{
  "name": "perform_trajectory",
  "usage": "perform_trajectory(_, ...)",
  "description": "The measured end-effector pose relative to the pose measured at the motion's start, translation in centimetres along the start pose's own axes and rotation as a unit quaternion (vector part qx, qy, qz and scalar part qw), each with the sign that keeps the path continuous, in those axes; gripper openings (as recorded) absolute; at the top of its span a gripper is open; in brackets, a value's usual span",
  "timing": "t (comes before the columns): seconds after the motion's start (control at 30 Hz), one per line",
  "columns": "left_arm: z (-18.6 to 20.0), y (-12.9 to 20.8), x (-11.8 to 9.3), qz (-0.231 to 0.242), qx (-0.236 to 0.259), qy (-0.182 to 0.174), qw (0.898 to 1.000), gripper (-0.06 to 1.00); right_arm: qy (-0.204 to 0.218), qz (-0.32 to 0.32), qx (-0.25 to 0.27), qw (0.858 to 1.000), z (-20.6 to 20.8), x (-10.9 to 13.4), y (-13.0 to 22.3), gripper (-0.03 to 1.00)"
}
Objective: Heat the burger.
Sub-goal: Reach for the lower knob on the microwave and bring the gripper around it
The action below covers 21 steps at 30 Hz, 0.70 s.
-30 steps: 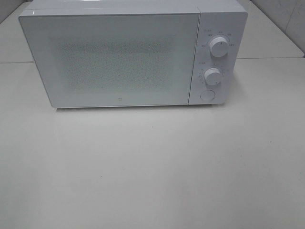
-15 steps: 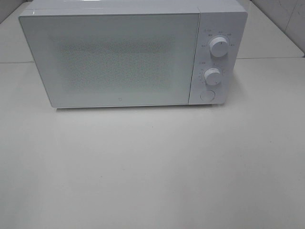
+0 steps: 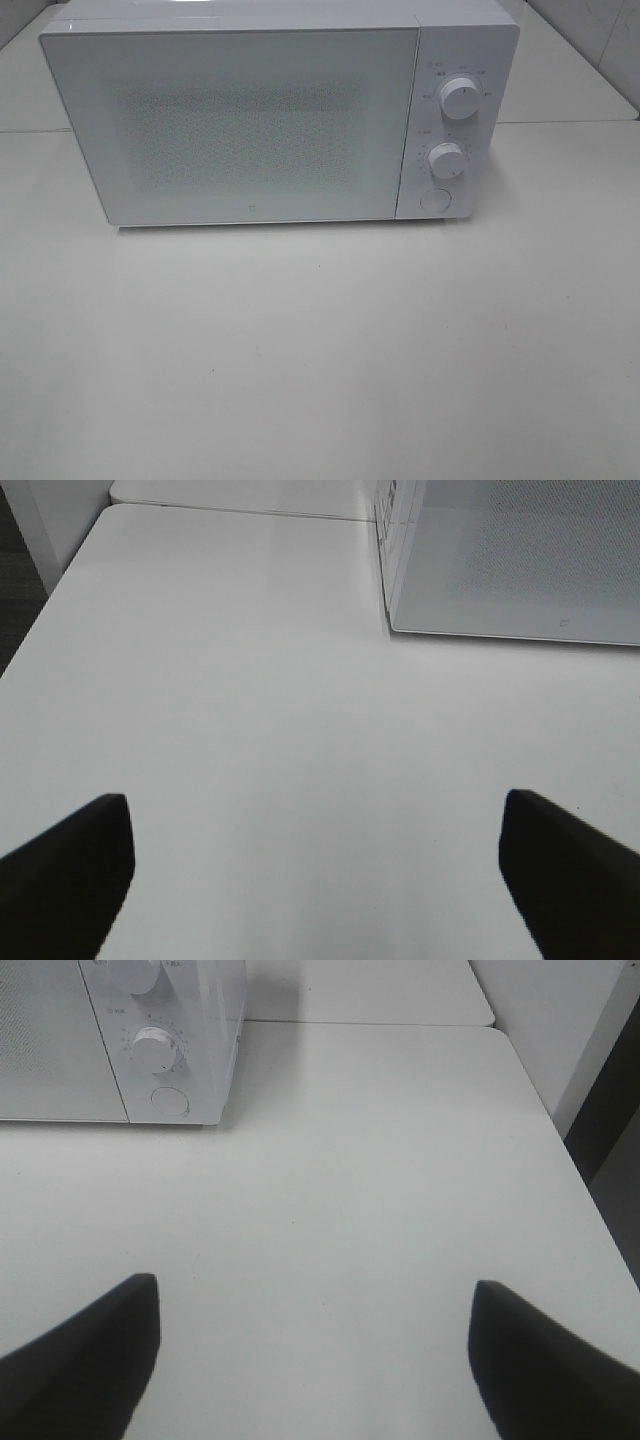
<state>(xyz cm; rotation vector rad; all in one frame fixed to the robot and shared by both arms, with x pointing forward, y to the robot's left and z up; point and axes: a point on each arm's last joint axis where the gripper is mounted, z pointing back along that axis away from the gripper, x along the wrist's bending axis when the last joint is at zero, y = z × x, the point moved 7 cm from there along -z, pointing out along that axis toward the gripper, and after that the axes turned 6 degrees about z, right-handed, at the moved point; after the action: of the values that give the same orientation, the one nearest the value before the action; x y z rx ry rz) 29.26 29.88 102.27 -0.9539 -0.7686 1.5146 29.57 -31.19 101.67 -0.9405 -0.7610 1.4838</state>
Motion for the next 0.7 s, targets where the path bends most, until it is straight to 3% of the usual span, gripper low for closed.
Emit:
perform_trajectory(0.27,0.0,0.0,0.0,0.000,0.000,0.000,1.000,0.90,0.002,-0.001,-0.018,1.000,0.7,-0.2,-1.2,0.77)
perform_trajectory(0.7,0.0,0.0,0.0,0.000,0.000,0.000,1.000,0.90,-0.001,0.017,-0.031,0.999,-3.3,-0.1,-5.8,0.77)
